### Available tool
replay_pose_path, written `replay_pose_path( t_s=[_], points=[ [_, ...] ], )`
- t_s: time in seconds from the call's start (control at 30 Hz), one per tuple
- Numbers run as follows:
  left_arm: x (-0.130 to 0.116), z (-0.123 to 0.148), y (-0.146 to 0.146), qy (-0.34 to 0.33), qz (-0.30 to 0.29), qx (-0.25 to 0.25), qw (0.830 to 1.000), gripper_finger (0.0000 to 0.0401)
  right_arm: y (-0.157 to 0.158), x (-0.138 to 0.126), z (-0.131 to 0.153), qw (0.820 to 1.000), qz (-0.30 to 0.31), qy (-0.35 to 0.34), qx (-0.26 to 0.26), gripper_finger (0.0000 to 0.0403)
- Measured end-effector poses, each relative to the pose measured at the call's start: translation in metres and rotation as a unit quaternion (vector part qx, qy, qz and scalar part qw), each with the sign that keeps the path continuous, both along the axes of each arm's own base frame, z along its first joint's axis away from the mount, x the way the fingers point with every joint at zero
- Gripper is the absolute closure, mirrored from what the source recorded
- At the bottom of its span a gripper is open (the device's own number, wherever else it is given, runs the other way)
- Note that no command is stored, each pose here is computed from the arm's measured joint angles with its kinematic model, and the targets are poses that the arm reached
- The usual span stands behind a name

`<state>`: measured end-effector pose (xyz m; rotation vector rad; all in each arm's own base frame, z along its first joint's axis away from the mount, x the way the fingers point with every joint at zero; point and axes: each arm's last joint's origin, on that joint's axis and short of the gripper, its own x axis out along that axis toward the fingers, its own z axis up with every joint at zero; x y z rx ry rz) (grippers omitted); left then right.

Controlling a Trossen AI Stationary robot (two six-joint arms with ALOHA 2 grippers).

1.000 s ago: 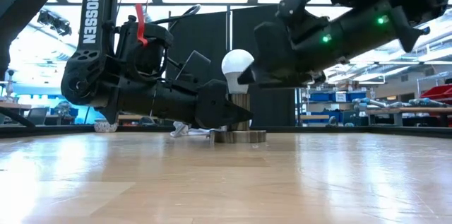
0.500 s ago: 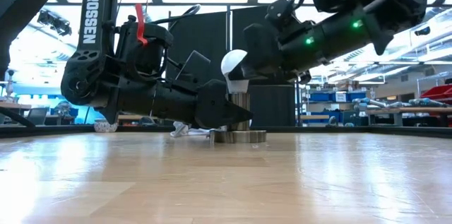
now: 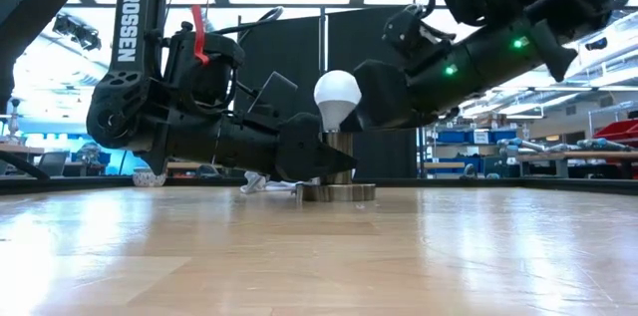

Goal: Screw lightbulb
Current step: Remove the white lightbulb from the lamp socket

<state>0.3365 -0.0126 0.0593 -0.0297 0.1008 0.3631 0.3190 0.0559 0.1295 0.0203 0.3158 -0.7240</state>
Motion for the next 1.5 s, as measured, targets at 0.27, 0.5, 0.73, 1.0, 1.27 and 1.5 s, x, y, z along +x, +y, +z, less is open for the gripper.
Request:
replay_pose_path(
  t_s=[0.27,0.5,0.73,1.0,1.27,1.5],
  points=[
    [0.0,0.0,0.0,0.001,-0.001,0.001,1.0,0.0208,-0.003,-0.013,0.006,0.997,-0.083,-0.004,-0.001,0.0095],
    [0.0,0.0,0.0,0.001,-0.001,0.001,1.0,0.0208,0.002,-0.009,0.005,0.999,0.004,0.015,0.046,0.0095],
    [0.0,0.0,0.0,0.0,-0.001,0.001,1.0,0.0208,0.005,0.0,0.018,0.998,0.063,-0.021,0.021,0.0095],
    [0.0,0.0,0.0,-0.001,-0.001,0.0,1.0,0.0208,-0.011,0.006,0.022,0.995,0.085,-0.034,0.033,0.0095],
    [0.0,0.0,0.0,-0.002,-0.001,0.0,1.0,0.0208,-0.016,0.007,0.022,0.996,0.081,-0.031,0.026,0.0095],
    [0.0,0.0,0.0,-0.001,-0.001,0.0,1.0,0.0208,-0.015,0.002,0.014,0.997,0.066,0.01,0.03,0.0095]
  ],
)
